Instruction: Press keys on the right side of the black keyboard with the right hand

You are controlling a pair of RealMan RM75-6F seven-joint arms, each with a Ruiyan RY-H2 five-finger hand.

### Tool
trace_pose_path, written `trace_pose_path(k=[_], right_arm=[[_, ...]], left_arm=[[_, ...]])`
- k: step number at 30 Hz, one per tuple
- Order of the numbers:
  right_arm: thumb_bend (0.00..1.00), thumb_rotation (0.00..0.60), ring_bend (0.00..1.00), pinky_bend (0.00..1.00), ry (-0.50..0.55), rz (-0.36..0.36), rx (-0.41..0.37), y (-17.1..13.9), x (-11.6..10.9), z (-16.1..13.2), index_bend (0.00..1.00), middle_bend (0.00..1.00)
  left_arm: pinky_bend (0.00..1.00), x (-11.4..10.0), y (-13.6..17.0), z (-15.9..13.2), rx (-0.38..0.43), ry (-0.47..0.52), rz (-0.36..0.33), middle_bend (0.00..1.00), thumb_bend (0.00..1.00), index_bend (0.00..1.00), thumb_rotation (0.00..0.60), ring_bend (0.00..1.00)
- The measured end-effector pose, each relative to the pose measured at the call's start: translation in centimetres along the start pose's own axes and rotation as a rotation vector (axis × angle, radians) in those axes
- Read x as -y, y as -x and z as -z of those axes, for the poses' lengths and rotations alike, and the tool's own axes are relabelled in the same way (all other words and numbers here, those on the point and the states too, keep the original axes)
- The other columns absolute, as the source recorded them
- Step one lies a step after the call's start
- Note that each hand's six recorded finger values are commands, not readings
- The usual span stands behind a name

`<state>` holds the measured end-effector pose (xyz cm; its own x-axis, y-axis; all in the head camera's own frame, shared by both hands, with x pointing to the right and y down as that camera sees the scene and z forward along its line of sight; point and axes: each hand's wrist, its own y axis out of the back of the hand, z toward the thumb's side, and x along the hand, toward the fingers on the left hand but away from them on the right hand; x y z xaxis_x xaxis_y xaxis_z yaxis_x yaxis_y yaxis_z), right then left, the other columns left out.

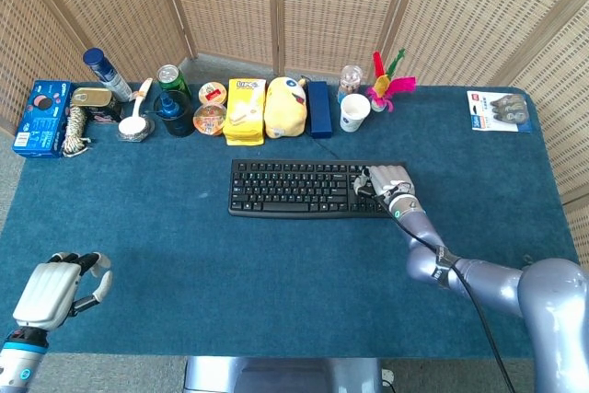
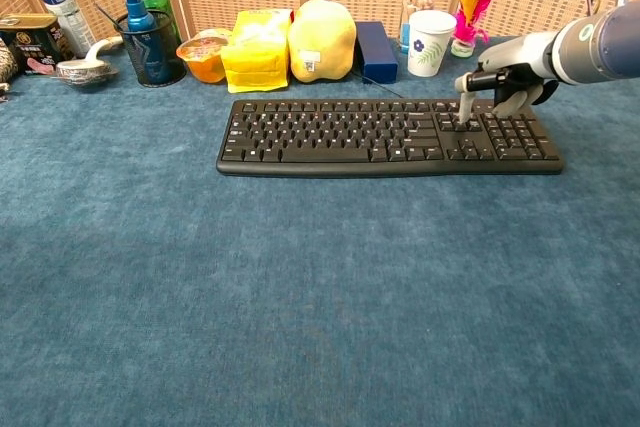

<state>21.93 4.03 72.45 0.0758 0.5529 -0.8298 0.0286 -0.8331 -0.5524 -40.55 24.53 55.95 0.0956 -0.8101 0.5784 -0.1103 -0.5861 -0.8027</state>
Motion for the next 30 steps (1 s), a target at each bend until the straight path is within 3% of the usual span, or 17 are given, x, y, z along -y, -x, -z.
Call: trace_pose_path(k=[30], right_arm=[[0.64, 0.0, 1.0, 1.0, -0.014, -0.019, 0.034, 0.74, 0.9, 0.19, 0.3, 1.0]], left_arm=[[0.33, 0.03, 0.22, 0.33, -0.01, -0.004, 0.003, 0.5, 0.39, 0.4, 0.036, 0.43]])
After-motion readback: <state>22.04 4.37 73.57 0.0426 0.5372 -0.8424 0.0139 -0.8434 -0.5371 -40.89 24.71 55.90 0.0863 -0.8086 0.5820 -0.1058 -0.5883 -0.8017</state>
